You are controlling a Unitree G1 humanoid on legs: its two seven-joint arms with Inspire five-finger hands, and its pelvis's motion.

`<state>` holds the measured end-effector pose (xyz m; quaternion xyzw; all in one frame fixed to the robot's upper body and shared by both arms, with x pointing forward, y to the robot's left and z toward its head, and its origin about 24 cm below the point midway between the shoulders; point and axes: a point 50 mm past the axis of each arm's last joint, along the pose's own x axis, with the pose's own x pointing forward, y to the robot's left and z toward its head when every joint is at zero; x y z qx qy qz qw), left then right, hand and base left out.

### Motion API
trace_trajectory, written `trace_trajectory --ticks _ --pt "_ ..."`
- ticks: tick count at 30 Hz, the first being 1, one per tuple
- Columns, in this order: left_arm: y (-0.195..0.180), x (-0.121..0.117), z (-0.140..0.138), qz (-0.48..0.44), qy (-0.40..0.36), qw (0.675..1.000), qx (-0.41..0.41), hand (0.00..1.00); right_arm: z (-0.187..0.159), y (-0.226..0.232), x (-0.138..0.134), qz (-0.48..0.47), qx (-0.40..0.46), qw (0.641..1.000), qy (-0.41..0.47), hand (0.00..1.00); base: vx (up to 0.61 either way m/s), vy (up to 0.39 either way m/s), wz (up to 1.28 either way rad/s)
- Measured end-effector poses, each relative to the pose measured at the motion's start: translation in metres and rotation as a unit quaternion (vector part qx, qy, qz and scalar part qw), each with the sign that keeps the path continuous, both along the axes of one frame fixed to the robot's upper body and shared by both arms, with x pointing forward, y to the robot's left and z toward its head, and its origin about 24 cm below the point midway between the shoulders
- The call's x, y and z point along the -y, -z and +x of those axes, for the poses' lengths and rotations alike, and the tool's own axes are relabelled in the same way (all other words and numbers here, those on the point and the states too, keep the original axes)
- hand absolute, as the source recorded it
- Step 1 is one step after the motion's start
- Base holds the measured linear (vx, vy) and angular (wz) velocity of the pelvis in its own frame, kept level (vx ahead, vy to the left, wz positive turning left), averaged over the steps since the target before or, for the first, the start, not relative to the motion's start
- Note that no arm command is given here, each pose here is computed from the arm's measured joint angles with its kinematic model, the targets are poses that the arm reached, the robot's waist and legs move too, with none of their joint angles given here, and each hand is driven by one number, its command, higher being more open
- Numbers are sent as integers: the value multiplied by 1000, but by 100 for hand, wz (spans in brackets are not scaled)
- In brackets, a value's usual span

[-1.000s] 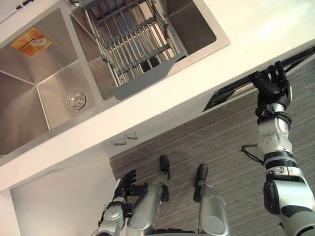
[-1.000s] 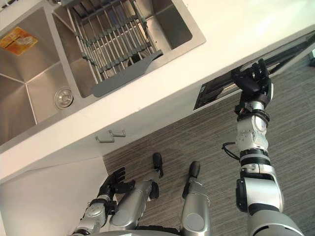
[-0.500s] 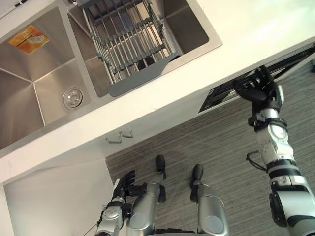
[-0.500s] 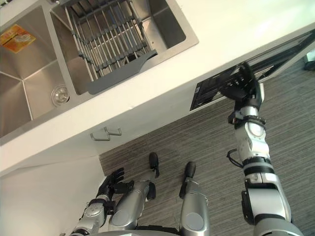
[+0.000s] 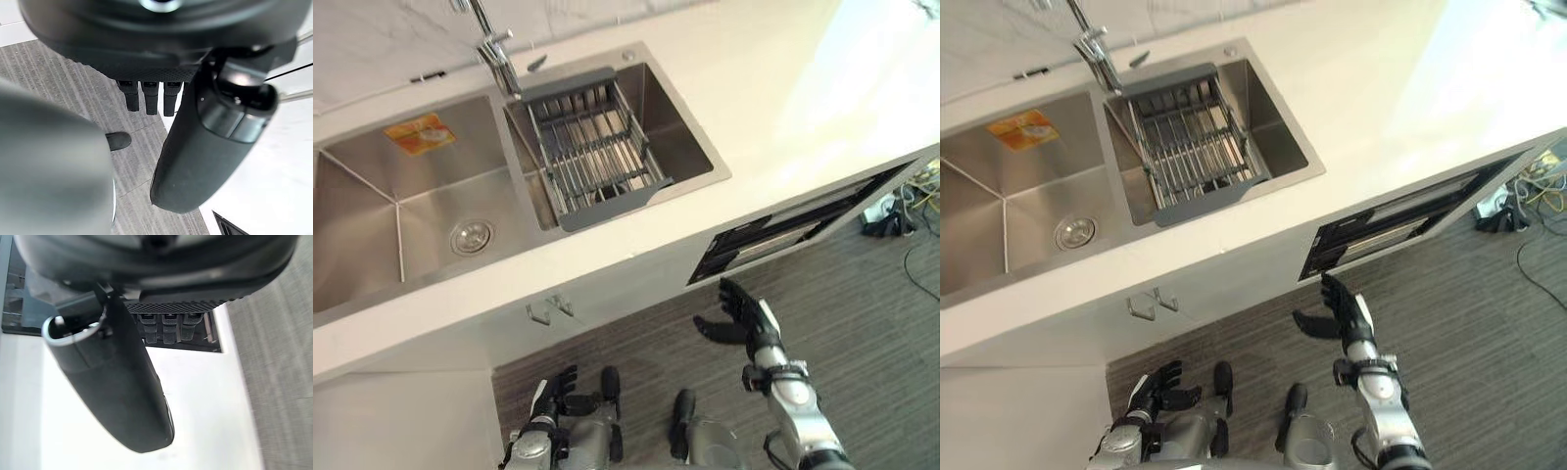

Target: Walk over to the sink, pick up the cup, carry it to the dishwasher, place the cup inside the dishwasher, then close the dishwasher door

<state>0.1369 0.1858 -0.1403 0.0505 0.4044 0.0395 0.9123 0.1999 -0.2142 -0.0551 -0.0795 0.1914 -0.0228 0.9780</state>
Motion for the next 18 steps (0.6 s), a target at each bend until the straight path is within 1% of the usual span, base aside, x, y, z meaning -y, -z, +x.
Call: trace_trajectory --ticks 3,5,7,9,11,14,18 --pt "2 -1 -4 2 0 1000 -8 90 -15 20 1 -4 -49 999 20 90 42 -11 9" --pt "4 -1 -7 3 2 1000 -16 90 -31 43 5 5 -108 993 43 90 54 -19 13" --pt "5 -1 -9 3 1 1000 -21 90 -42 55 6 15 -144 988 62 90 46 -13 9" --pt "5 -2 -10 5 0 1000 -25 90 -58 72 8 36 -194 976 95 90 57 -16 5" --pt "6 -3 -11 5 -1 1000 -30 90 -71 81 10 59 -223 965 127 90 43 -15 5" --pt "7 -6 -14 3 -15 999 -35 90 -84 88 12 89 -247 950 169 90 39 -18 7" --pt "8 -10 -18 3 -29 999 -39 90 -87 91 11 110 -249 942 195 90 13 -16 7"
